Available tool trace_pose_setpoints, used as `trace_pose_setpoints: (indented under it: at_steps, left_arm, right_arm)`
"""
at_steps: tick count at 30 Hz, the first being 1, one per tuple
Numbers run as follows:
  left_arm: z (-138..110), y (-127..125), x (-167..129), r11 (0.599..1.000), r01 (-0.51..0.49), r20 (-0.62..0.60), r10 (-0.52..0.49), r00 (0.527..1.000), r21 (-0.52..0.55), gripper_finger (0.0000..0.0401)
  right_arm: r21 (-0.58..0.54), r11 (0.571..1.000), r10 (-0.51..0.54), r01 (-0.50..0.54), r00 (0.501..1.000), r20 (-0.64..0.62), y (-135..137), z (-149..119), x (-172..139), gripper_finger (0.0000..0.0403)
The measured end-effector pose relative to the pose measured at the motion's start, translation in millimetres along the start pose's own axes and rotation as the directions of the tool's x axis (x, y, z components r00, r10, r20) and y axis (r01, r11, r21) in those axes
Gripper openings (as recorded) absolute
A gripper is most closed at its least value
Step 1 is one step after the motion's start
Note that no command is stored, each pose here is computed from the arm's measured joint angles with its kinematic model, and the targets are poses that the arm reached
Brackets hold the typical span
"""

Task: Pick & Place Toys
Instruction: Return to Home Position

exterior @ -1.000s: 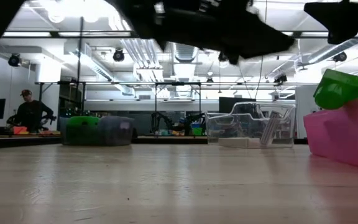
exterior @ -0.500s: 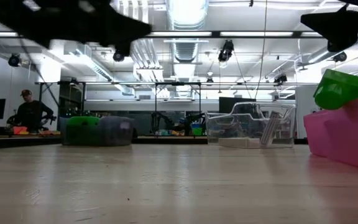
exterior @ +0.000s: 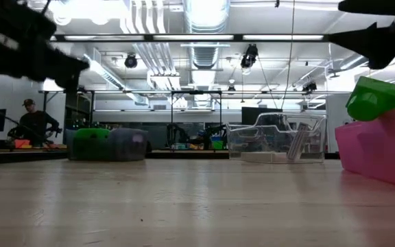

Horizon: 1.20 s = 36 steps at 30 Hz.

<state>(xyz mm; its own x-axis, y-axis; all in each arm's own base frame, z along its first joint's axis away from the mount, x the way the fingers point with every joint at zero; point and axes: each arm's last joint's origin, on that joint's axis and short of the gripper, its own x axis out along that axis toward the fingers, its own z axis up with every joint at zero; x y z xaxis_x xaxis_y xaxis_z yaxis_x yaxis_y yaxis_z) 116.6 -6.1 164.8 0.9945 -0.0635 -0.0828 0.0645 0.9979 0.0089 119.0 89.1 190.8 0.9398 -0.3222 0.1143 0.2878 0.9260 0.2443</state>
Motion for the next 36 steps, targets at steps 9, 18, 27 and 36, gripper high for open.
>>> trace_pose_setpoints:
  at_steps: [9,18,27,36]
  left_arm:
    - [-3,-4,-15,0.989,0.133,-0.049,-0.13,0.99,0.061,0.0009]
    - [-4,-3,-15,0.99,0.13,-0.057,-0.127,0.99,0.053,0.0009]
    - [2,-1,-15,0.989,0.145,0.005,-0.145,0.989,0.038,0.0009]
    - [7,11,-17,0.983,0.181,0.064,-0.182,0.981,0.025,0.0009]
  right_arm:
    - [0.003,0.981,0.194,-0.194,0.979,0.059,-15,7,-10,0.0336]
    - [-0.082,0.906,0.423,-0.415,0.891,0.168,-26,29,-21,0.0336]
    - [-0.229,0.802,0.596,-0.552,0.765,0.243,-43,40,-34,0.0336]
    - [-0.25,0.785,0.564,-0.567,0.821,-0.09,-46,35,-34,0.0336]
